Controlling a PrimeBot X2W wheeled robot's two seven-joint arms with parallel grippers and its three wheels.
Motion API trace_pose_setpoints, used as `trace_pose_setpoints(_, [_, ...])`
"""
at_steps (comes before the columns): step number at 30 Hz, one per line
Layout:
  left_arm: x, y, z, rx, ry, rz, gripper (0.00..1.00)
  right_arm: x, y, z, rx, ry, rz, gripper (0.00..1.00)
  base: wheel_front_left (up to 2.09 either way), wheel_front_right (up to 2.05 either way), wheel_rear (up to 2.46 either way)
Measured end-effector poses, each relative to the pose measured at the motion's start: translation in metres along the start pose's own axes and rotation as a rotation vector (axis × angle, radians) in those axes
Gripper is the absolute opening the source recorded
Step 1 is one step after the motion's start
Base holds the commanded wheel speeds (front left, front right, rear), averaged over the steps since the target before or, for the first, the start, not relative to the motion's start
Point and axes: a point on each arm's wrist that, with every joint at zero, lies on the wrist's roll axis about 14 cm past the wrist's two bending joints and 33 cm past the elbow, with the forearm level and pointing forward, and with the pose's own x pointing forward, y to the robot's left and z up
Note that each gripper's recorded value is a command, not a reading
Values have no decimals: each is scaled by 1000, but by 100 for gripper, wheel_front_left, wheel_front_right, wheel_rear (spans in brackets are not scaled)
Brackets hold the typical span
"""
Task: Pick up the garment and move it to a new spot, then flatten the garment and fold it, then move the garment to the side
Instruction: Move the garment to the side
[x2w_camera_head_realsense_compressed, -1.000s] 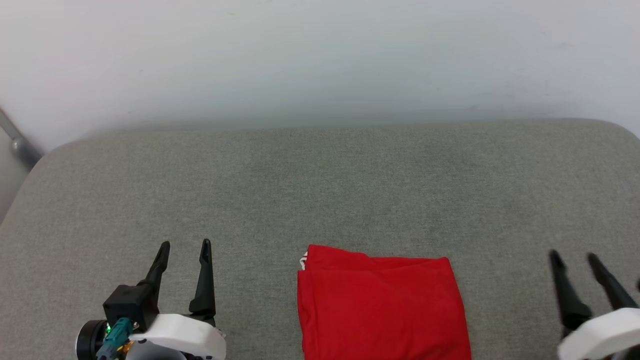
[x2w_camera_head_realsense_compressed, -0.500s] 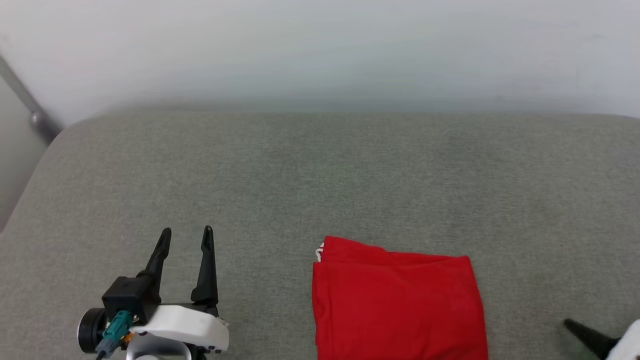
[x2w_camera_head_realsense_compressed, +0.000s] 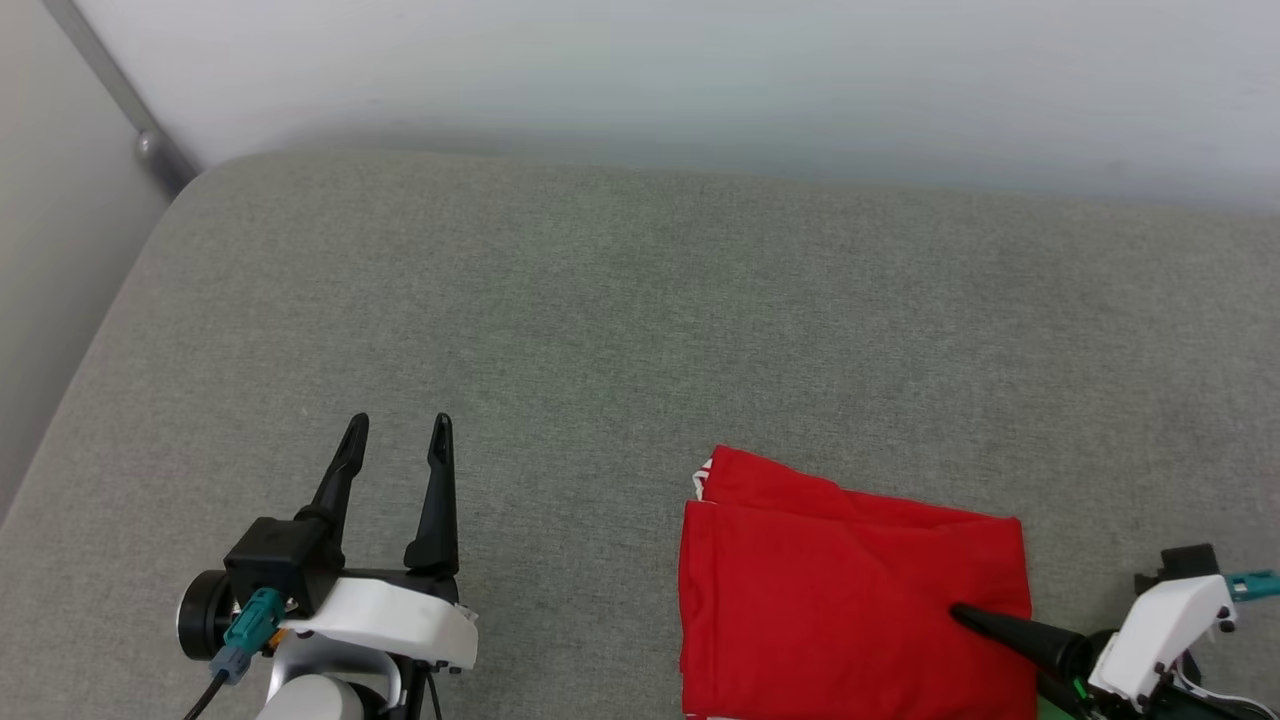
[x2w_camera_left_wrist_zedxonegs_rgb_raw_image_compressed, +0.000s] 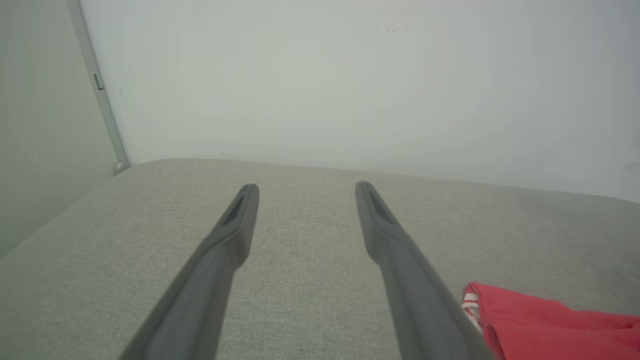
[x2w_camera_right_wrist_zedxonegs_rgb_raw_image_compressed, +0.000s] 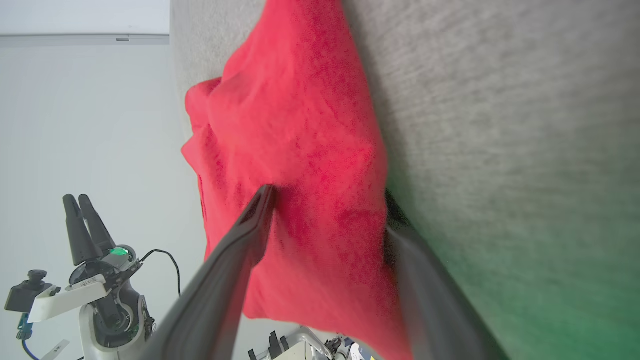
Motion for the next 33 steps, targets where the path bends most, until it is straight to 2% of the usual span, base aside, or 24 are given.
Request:
trace_pose_setpoints(2, [-1,4,-2,3,7,12,100,10,3,-6,6,29,9,100,0,0,0])
trace_pose_setpoints(3, [-2,5,-2,4,8,15,100,13,5,-8,7,41,14,39,0,0,0])
trace_pose_setpoints(4, [-2,5,-2,2,8,14,100,15,6,-10,9,46,18,2,0,0,0])
trace_pose_setpoints(8, [-3,6,-1,5,1,16,100,22,13,-16,-32,53,15,0,0,0,0])
trace_pose_setpoints(11, [-5,5,0,5,-1,10,100,21,19,-18,-119,41,-4,0,0,0,0])
trace_pose_setpoints(17, [-10,-4,2,3,-9,-18,100,1,18,4,-468,-63,-154,0,0,0,0])
trace_pose_setpoints(21, [-11,-18,1,-6,-8,-55,100,-23,3,17,-630,-116,-279,0,0,0,0])
trace_pose_setpoints(27, [0,-54,3,-33,-17,-152,100,-68,-21,42,-662,-235,-407,0,0,0,0])
trace_pose_setpoints(33, [26,-107,9,-70,-48,-300,100,-118,-46,76,-611,-373,-516,0,0,0,0])
